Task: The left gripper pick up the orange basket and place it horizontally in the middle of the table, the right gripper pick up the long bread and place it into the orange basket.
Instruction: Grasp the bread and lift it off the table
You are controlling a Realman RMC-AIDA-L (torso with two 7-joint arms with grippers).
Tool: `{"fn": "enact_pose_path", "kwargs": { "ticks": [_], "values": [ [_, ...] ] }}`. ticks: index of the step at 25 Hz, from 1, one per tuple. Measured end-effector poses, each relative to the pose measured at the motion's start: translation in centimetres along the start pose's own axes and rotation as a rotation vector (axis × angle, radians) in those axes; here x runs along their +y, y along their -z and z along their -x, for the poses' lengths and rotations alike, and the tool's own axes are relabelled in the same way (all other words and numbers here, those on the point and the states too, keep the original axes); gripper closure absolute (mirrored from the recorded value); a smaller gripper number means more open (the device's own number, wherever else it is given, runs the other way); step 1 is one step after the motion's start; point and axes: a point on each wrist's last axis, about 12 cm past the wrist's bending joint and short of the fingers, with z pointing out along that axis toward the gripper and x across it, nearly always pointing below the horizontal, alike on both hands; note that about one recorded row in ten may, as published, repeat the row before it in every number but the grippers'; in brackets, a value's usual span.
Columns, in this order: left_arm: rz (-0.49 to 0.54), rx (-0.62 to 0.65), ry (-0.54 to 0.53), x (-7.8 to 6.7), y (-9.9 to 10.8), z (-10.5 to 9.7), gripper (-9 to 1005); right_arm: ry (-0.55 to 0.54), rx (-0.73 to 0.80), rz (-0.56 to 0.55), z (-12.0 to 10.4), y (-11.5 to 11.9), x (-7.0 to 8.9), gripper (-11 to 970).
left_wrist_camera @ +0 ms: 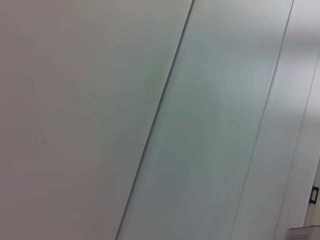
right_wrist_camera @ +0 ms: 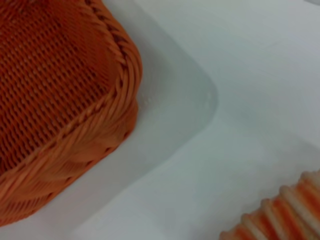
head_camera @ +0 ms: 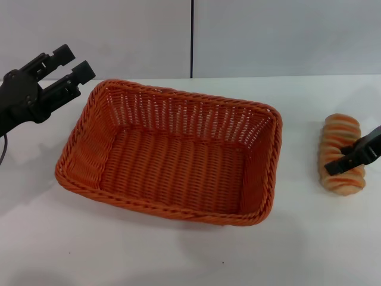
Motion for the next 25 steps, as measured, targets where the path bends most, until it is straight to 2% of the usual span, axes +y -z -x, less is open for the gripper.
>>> {"fn": "enact_pose_path", "kwargs": {
  "ticks": [4,10,17,21,25],
  "values": [
    [0.001,-0.001,0.002,0.0,0.1,0.0,255,0.001,0.007,-0.006,-0.1,0.0,-0.1,240],
    [0.005,-0.004,0.001,0.1,0.1,-0.1,255,0.003,0.008,-0.005,-0.2,0.0,-0.1,436],
    [0.003,-0.005,-0.002,0.2,-0.2,0.1,255,0.000,0.000,-0.001,-0.6,0.5,-0.1,474],
    [0.002,-0.005,-0.004,0.2,-0.3,0.1,255,0.000,-0.043,-0.013,-0.7,1.5,-0.2,495],
    [0.002,-0.004,-0.003,0.3,-0.3,0.1,255,-0.004,-0.168,-0.040,-0.7,3.5,-0.5,559]
  ]
}}
